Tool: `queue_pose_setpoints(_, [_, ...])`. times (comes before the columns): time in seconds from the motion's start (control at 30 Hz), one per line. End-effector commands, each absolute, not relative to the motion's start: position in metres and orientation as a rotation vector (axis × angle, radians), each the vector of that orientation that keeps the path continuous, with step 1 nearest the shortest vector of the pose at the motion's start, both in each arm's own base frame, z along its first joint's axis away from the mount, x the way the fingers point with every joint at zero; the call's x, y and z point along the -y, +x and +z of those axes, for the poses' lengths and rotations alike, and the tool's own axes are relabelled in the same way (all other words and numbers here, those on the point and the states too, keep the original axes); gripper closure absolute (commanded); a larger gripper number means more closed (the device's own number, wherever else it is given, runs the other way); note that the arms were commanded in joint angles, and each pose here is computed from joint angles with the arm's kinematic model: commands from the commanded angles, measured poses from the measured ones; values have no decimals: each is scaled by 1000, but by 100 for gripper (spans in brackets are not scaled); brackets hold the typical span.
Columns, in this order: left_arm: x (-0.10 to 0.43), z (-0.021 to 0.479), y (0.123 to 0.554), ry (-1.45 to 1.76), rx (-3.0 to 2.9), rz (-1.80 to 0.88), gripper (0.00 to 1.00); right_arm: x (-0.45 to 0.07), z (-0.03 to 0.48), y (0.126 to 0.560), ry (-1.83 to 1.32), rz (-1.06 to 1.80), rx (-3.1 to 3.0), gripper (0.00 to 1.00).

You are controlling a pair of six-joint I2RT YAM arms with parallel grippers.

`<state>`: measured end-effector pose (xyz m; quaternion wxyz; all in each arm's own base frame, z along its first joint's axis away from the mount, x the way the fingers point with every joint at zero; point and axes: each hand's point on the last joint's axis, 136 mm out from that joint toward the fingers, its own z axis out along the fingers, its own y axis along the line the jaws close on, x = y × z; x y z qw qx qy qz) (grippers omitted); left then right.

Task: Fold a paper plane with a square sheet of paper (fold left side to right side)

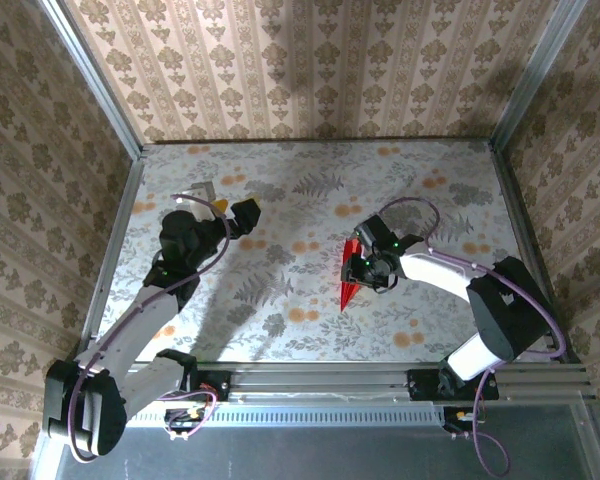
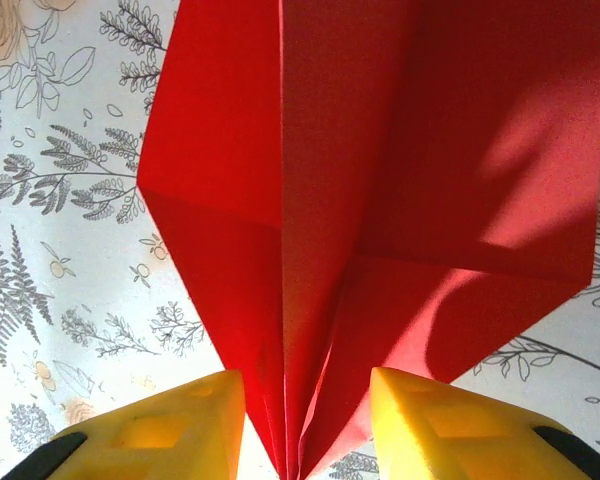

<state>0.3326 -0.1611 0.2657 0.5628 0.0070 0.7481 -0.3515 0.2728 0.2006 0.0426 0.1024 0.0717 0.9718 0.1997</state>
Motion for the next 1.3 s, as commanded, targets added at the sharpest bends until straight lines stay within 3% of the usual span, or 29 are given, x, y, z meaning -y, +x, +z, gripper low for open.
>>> queue_pose_setpoints(0.0, [159,265,329,19,-1759,-829,0,-202,43,281,222,561,-2853,62])
queue_pose_setpoints(0.87, [157,262,332,12,-1766,-826,0,-201,27,286,226,482,-2901,87])
queue_pose_setpoints(1.07, [156,261,331,13,-1769,-827,0,-196,35,287,192,420,-2912,94])
queue_pose_setpoints(1.27, [155,264,330,13,-1763,-829,0,-187,60,302,97,280,-2935,95])
